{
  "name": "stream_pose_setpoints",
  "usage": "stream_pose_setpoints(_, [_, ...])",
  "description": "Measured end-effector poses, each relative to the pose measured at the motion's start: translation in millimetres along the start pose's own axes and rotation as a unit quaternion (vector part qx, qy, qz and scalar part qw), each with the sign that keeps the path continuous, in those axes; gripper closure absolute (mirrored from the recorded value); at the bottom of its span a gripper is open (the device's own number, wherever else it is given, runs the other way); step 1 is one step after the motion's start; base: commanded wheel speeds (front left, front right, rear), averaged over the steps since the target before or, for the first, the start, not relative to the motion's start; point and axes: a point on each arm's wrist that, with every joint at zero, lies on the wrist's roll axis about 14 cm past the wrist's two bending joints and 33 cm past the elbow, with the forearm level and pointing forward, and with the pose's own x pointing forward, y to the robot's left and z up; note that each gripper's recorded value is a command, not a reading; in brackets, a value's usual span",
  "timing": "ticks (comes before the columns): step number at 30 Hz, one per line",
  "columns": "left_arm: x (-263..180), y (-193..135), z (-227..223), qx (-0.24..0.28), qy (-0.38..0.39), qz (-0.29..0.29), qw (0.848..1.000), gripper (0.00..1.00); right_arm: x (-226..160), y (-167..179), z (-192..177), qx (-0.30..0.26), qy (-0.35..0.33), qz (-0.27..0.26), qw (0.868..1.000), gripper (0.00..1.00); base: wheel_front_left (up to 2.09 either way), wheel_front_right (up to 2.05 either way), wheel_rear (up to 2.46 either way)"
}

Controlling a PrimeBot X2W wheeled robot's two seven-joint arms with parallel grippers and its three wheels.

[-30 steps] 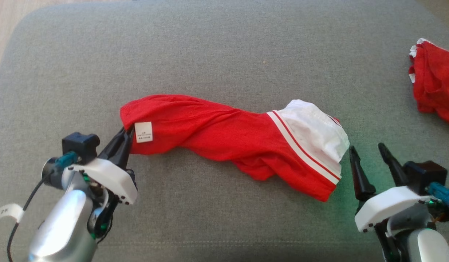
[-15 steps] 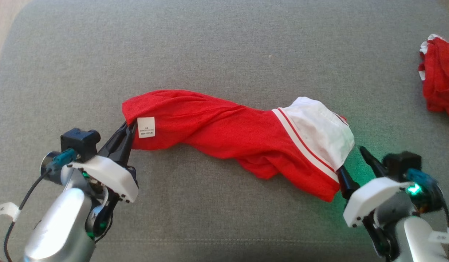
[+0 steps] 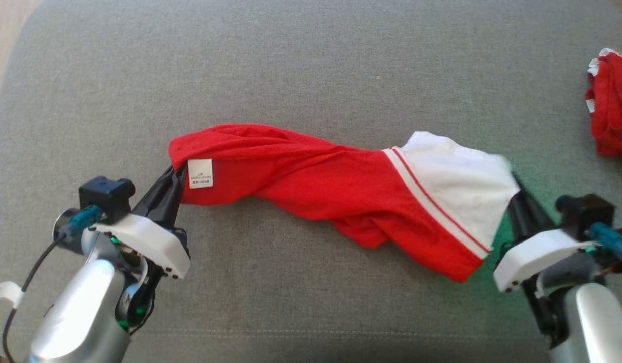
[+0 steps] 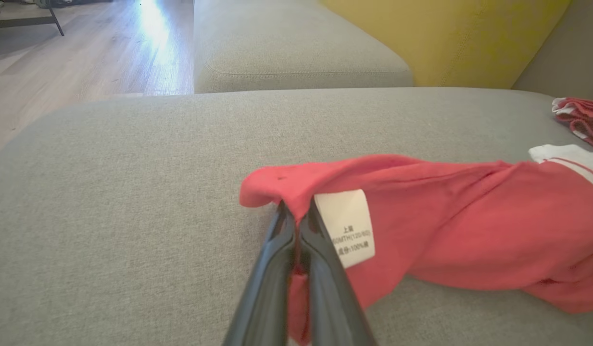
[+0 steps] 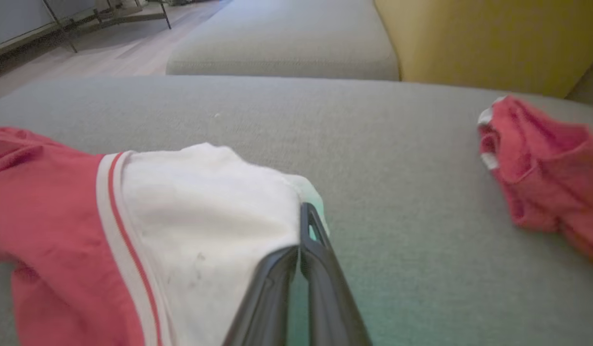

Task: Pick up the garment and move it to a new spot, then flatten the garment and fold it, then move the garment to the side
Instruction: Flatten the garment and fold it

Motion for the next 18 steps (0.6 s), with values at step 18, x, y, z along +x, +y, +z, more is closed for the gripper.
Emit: stream_pose_setpoints(18, [16.4,-0.6,140.3,0.070,-0.143,-0.026,0.987,1.00,-54.6,-30.8,231.6,-0.155,-0.357,-0.062,0.919,1.00,0.00,0.00,0.00])
